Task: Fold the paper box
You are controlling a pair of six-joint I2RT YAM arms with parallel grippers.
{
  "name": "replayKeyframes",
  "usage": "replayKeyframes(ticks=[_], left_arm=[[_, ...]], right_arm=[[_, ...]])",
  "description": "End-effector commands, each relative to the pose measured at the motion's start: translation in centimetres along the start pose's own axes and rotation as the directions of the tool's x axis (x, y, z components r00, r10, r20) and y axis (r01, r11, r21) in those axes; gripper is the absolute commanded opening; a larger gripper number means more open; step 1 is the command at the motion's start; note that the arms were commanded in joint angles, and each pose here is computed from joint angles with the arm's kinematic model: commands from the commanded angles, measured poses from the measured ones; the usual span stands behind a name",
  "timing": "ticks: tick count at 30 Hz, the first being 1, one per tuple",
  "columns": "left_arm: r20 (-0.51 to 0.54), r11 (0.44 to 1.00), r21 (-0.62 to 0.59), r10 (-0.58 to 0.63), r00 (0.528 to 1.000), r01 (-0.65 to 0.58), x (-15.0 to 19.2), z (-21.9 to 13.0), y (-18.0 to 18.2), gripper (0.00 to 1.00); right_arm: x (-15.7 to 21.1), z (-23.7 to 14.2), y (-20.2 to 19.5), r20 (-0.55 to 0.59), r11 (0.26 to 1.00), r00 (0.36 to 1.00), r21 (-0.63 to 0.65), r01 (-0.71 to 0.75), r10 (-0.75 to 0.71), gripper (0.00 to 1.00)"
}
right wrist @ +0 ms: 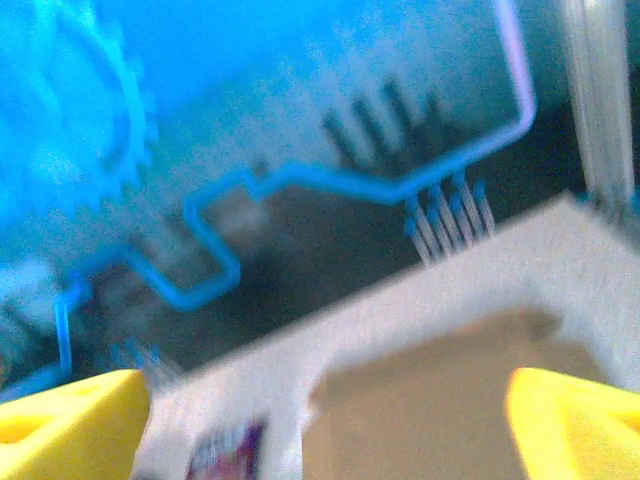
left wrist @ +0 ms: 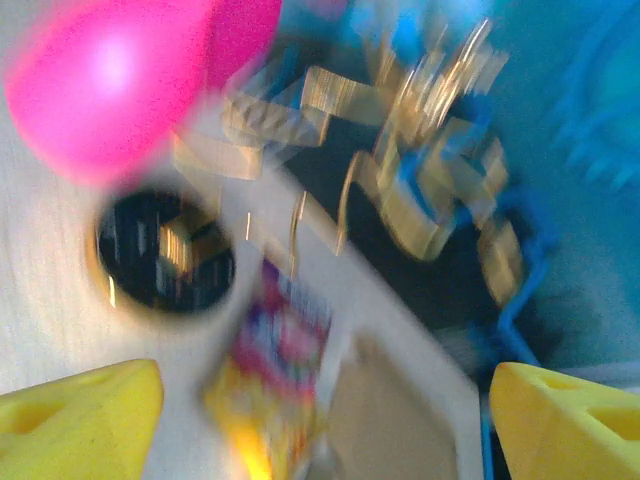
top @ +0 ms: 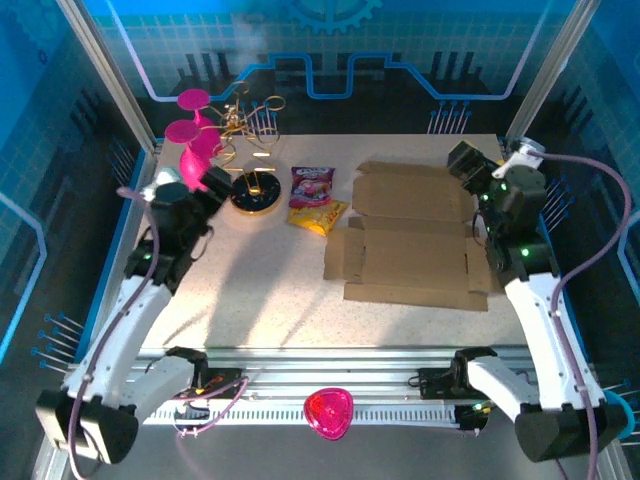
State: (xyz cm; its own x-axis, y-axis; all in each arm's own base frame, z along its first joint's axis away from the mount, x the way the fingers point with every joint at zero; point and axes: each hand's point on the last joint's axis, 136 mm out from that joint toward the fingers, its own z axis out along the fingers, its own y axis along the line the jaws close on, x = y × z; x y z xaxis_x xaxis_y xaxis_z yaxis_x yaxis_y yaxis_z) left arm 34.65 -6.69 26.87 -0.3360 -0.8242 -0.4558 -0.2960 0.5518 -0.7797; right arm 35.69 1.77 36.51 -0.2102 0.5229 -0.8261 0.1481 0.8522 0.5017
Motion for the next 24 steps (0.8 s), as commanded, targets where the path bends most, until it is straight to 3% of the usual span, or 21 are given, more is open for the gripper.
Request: replayKeyframes(ticks=[1,3,5,9,18,24], left_arm=[[-0.380,0.967,-0.219,-0.211,0.901,0.134,12.7,-0.5,3.7,0.76],[-0.466,0.958,-0.226,-0.267,0.844,0.178,17.6,-0.7,3.8,0.71],[-0.520,0.954,-0.219,-0.290,0.803,0.203,22.0,-1.0,3.9,0.69],[-0.565,0.961,-0.182,-0.274,0.778,0.206,27.2,0.0,3.1,0.70],[-0.531,0.921,-0.167,-0.386,0.755,0.353,31.1,5.4,3.8,0.67],[-0.533,0.915,-0.199,-0.402,0.745,0.351,33.2,7.2,4.2,0.64]], right_arm=[[14.2,-1.0,-2.6,-0.575,0.982,0.804,0.182,-0.058,0.154,0.62],[17.6,-1.7,-2.2,-0.664,0.984,0.732,0.166,-0.059,0.155,0.54],[20.1,-2.2,-2.5,-0.706,0.985,0.688,0.152,-0.086,0.169,0.53],[22.4,-2.8,-3.7,-0.716,0.970,0.654,0.169,-0.176,0.243,0.55],[25.3,-3.5,-5.0,-0.727,0.909,0.563,0.214,-0.358,0.393,0.58],[25.7,-3.3,-5.8,-0.717,0.881,0.539,0.234,-0.411,0.442,0.59]])
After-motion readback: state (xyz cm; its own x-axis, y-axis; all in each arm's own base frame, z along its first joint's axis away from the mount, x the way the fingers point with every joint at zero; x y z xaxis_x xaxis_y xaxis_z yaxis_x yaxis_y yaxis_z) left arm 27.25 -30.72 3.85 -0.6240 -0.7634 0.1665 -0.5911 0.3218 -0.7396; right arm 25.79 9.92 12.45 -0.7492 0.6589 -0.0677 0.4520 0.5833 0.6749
